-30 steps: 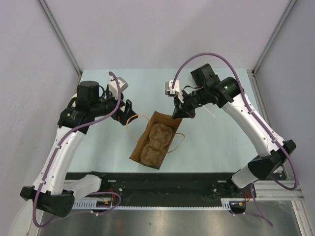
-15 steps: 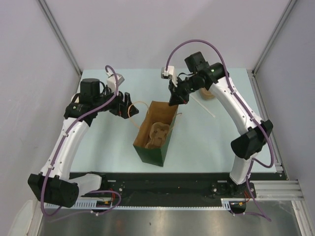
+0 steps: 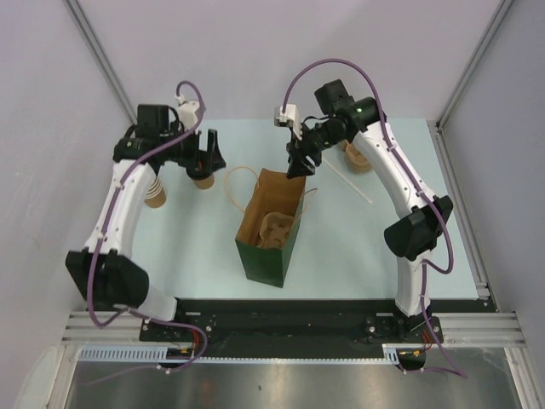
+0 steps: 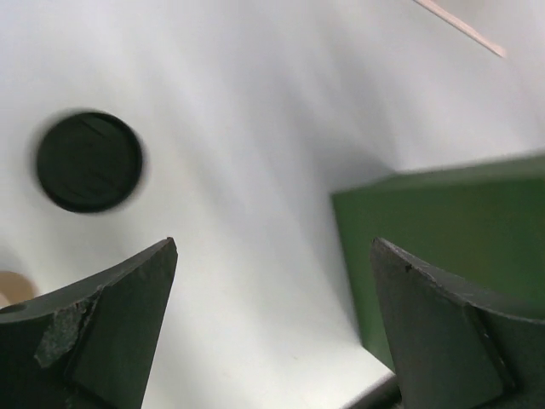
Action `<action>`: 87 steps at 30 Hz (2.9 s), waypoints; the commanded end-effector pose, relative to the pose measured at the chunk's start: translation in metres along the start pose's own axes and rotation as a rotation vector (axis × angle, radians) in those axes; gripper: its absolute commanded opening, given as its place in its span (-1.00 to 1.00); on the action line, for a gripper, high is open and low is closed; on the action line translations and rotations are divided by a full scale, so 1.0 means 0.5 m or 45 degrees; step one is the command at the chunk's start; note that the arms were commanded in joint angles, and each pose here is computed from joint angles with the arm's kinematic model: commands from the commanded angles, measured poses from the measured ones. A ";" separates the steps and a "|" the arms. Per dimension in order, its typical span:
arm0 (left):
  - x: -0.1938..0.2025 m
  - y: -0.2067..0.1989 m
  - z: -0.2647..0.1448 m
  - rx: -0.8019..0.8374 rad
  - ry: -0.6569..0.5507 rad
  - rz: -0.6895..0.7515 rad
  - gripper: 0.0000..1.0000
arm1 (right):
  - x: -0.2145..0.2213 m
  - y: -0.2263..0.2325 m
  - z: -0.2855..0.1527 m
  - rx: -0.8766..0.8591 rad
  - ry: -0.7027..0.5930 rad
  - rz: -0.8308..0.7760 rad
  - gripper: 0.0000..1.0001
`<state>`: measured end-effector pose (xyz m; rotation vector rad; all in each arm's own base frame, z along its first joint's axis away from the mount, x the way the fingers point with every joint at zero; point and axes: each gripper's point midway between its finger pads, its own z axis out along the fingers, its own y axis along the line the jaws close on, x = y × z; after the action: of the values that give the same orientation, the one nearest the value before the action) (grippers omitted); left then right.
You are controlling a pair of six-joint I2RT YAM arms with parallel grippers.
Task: Pack the takeout coffee
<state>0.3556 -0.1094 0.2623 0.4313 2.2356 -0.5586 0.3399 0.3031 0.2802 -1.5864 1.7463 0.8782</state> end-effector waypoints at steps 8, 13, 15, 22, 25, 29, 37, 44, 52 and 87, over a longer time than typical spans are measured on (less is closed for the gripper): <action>-0.056 0.209 0.091 -0.310 0.235 0.039 0.99 | -0.031 -0.028 -0.041 0.125 -0.018 0.014 0.63; -0.061 0.257 0.124 -0.339 0.262 0.005 0.99 | -0.032 -0.026 -0.052 0.157 -0.012 0.055 0.78; -0.053 0.270 0.144 -0.338 0.286 -0.002 0.99 | -0.031 -0.026 -0.054 0.166 -0.005 0.065 0.89; -0.023 0.300 0.180 -0.355 0.352 -0.027 0.99 | -0.029 -0.029 -0.058 0.182 0.001 0.080 0.96; -0.016 0.307 0.191 -0.355 0.367 -0.029 0.99 | -0.028 -0.031 -0.060 0.187 0.001 0.086 0.99; 0.000 0.337 0.192 -0.367 0.386 -0.068 0.99 | -0.030 -0.032 -0.062 0.194 -0.003 0.092 0.99; 0.024 0.358 0.205 -0.351 0.417 -0.117 0.99 | -0.028 -0.037 -0.062 0.200 -0.001 0.102 0.99; 0.028 0.356 0.217 -0.318 0.418 -0.123 0.99 | -0.027 -0.046 -0.061 0.209 0.001 0.105 0.99; 0.011 0.346 0.218 -0.287 0.375 -0.130 0.99 | -0.023 -0.051 -0.057 0.206 0.006 0.111 0.99; 0.078 0.364 0.259 -0.285 0.469 -0.172 0.79 | -0.021 -0.062 -0.068 0.229 0.007 0.114 0.99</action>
<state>0.4919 -0.0170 0.1113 0.2848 2.6705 -0.3002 0.3721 0.2818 0.2924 -1.4223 1.8792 0.7484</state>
